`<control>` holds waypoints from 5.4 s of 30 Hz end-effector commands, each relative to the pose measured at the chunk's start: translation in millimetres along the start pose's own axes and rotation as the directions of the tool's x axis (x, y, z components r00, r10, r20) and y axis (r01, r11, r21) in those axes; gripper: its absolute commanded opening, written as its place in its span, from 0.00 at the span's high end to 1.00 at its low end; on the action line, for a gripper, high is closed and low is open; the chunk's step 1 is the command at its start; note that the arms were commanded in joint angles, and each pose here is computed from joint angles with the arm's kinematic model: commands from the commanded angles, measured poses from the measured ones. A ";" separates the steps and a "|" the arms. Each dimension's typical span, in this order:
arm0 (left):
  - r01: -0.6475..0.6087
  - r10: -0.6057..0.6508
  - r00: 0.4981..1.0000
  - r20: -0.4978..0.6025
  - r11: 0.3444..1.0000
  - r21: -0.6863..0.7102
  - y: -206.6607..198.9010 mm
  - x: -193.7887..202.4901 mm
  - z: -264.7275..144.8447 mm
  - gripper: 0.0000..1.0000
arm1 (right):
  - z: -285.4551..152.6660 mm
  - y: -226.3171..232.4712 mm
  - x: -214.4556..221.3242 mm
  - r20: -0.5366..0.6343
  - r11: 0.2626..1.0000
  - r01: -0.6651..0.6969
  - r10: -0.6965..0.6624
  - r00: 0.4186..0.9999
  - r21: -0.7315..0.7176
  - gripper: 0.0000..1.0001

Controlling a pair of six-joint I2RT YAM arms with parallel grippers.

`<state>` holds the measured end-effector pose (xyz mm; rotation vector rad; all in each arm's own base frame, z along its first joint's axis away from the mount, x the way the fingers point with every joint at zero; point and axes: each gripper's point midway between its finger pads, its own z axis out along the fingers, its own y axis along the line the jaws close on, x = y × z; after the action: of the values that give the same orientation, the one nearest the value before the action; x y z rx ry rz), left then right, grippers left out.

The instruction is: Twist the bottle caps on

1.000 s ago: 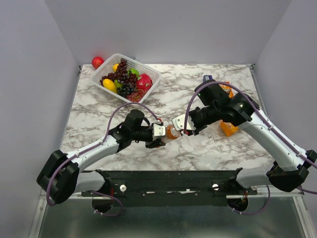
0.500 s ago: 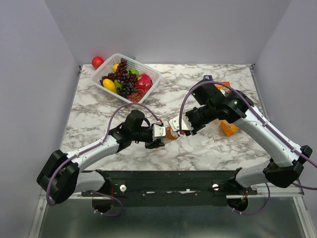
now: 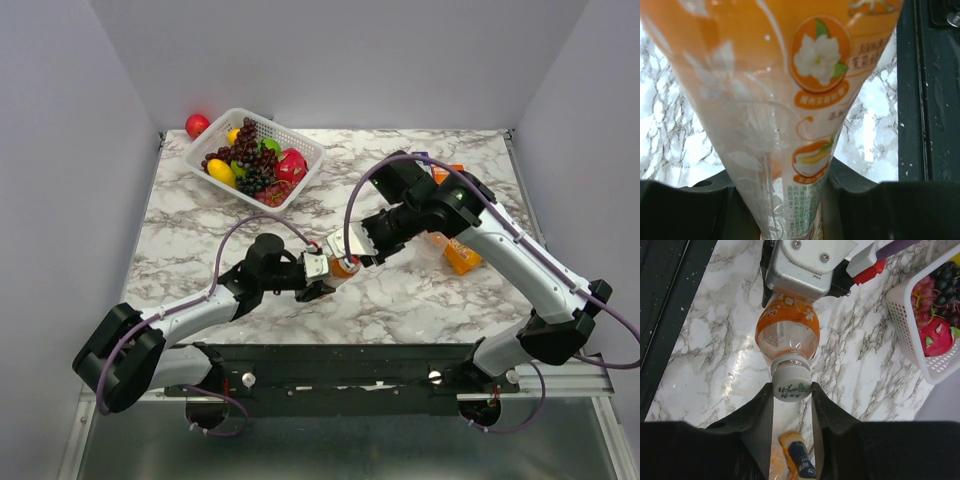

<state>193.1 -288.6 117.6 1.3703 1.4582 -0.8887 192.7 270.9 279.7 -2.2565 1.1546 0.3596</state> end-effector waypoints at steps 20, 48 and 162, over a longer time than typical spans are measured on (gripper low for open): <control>-0.195 0.313 0.930 0.194 0.866 -0.461 60.7 -88.3 -14.0 1.00 | 27.0 33.2 17.6 -0.211 0.866 -0.476 0.442 0.872 -0.154 0.71; -0.055 0.140 0.971 0.193 0.919 -0.391 36.6 -43.0 -6.1 1.00 | 39.1 0.5 39.5 -0.292 0.544 -0.826 0.822 0.489 0.146 0.69; 0.004 0.077 0.993 0.090 0.739 -0.673 111.7 -92.2 -49.5 1.00 | 49.1 -90.0 -19.8 0.186 0.263 -0.959 0.953 0.241 -0.106 0.87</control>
<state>273.9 -229.3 131.4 0.9038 1.7225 -0.2720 263.0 338.5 289.3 -1.1791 2.1484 0.9557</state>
